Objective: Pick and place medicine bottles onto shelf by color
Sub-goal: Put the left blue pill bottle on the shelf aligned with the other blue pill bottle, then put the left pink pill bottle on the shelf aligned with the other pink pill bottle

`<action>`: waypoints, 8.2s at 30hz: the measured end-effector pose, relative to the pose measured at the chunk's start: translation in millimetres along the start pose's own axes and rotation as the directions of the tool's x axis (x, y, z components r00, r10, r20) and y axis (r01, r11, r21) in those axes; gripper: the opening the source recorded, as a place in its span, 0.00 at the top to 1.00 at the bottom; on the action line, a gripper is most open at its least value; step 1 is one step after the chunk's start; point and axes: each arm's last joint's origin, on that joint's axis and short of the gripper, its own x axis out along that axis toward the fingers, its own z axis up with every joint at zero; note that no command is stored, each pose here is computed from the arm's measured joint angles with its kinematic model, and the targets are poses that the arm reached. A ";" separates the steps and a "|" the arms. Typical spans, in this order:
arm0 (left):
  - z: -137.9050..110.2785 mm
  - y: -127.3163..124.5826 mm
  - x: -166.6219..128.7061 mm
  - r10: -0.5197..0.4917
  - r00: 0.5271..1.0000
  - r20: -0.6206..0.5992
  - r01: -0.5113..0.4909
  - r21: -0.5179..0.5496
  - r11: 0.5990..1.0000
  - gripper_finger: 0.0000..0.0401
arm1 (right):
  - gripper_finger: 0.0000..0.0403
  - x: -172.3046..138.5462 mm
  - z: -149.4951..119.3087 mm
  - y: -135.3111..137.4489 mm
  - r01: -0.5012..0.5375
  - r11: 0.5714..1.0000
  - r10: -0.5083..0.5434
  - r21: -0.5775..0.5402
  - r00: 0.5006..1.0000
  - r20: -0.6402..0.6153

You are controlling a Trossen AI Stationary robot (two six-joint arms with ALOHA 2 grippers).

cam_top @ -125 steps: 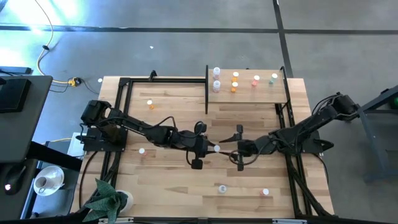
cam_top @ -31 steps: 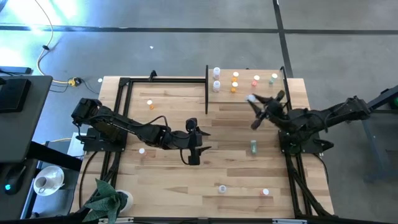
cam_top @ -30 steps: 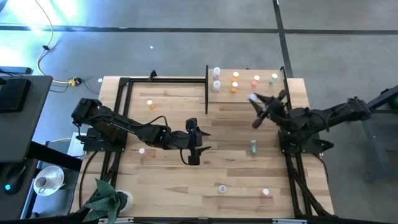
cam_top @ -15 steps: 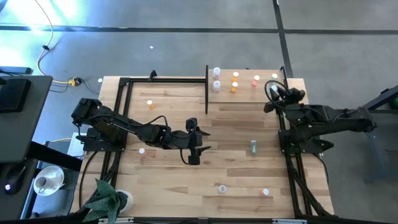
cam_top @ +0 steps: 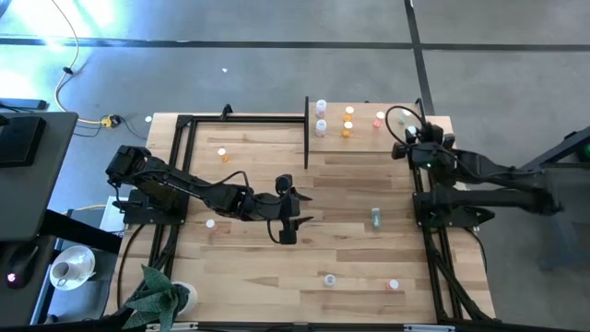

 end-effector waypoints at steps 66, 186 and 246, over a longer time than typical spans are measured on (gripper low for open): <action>-0.1 0.0 0.1 0.000 1.000 -0.001 0.000 0.001 1.000 0.43 | 0.55 42.1 1.2 4.8 0.157 0.987 -0.152 0.033 0.980 -0.127; -195.0 -124.4 -128.7 0.487 0.429 -0.761 -0.850 -0.158 0.502 0.43 | 0.55 -62.5 -28.4 102.5 -0.806 0.556 0.784 -0.205 0.590 -0.192; -158.4 -138.0 -100.6 0.395 0.611 -0.686 -0.590 -0.062 0.805 0.78 | 0.55 -65.5 -31.0 114.0 -0.866 0.478 0.838 -0.146 0.500 -0.218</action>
